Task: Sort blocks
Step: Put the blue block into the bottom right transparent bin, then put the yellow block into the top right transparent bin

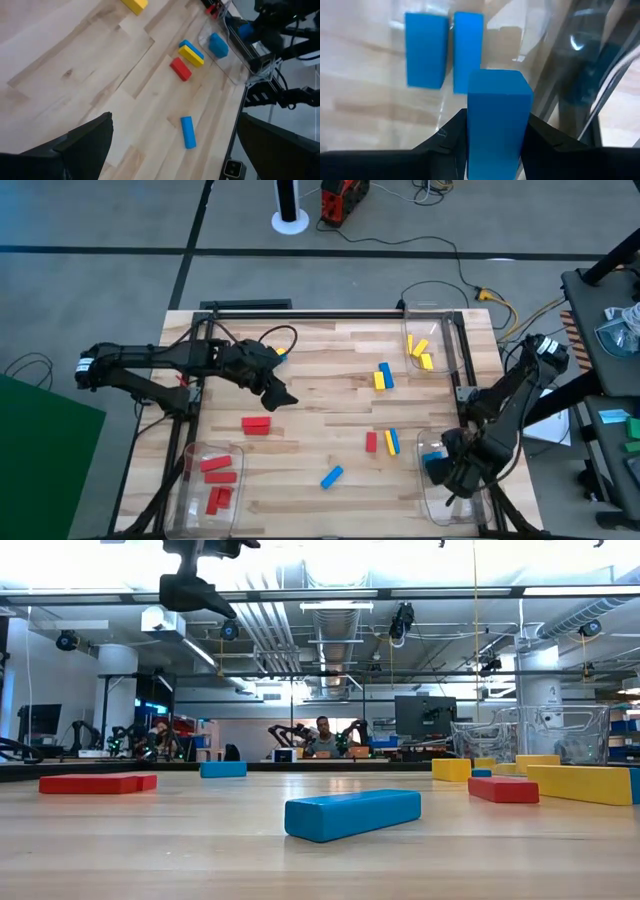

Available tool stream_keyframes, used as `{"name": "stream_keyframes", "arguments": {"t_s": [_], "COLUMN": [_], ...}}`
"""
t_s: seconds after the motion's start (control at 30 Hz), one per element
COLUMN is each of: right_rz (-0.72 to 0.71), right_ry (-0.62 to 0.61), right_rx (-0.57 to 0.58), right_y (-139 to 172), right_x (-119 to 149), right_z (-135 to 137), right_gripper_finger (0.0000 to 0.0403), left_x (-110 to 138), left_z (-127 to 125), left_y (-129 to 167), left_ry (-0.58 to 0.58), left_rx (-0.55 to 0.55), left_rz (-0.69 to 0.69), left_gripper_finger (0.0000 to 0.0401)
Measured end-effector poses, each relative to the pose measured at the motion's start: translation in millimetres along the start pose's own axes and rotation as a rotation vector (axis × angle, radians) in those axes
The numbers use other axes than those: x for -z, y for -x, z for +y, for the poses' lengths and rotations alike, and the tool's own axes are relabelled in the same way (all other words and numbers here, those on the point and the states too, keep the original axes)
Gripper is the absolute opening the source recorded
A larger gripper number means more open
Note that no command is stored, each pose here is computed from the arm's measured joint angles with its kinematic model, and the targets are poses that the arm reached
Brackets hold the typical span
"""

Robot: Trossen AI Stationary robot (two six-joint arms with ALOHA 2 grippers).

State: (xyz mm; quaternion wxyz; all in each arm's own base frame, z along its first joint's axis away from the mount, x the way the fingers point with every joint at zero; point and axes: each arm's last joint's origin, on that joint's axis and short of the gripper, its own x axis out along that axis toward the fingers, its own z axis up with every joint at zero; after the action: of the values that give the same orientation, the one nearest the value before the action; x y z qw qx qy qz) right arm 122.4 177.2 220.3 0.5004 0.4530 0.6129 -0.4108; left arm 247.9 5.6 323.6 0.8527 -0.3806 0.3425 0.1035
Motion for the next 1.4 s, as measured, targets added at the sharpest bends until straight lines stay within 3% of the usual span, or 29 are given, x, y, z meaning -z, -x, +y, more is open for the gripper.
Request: {"name": "stream_keyframes", "arguments": {"t_s": [0.3,0.5,0.63,0.83,0.97,1.1,1.4], "right_rz": [-0.050,-0.050,-0.045,-0.046,-0.180,-0.315,-0.453], "right_ry": [-0.021,-0.019,-0.018,0.000,0.007,0.060,0.255], "right_rx": [0.057,0.057,0.052,-0.047,-0.229,-0.337,-0.355], "right_y": [-18.4,-18.5,-16.5,6.2,32.1,56.1,94.4], "right_x": [-10.2,-10.3,-9.2,-1.5,-2.7,-14.8,-61.0], "right_z": [-8.2,-8.2,-7.3,0.9,11.3,24.6,52.4], "right_gripper_finger": [0.0125,0.0181,0.0185,0.0151,0.0121,0.0089,0.0019], "left_x": [-4.8,-4.8,-4.9,-4.8,-6.0,-8.5,-15.8], "left_z": [3.6,3.4,3.4,3.3,3.3,5.6,13.2], "left_y": [0.8,0.8,0.8,0.8,0.9,1.2,-3.7], "left_ry": [0.019,0.030,0.042,0.059,0.100,0.149,0.210], "left_rx": [-0.005,-0.004,-0.003,-0.001,0.002,-0.039,-0.069], "left_rz": [-0.021,-0.021,-0.021,-0.020,-0.031,-0.081,-0.100], "left_gripper_finger": [0.0394,0.0394,0.0394,0.0394,0.0394,0.0394,0.0394]}}
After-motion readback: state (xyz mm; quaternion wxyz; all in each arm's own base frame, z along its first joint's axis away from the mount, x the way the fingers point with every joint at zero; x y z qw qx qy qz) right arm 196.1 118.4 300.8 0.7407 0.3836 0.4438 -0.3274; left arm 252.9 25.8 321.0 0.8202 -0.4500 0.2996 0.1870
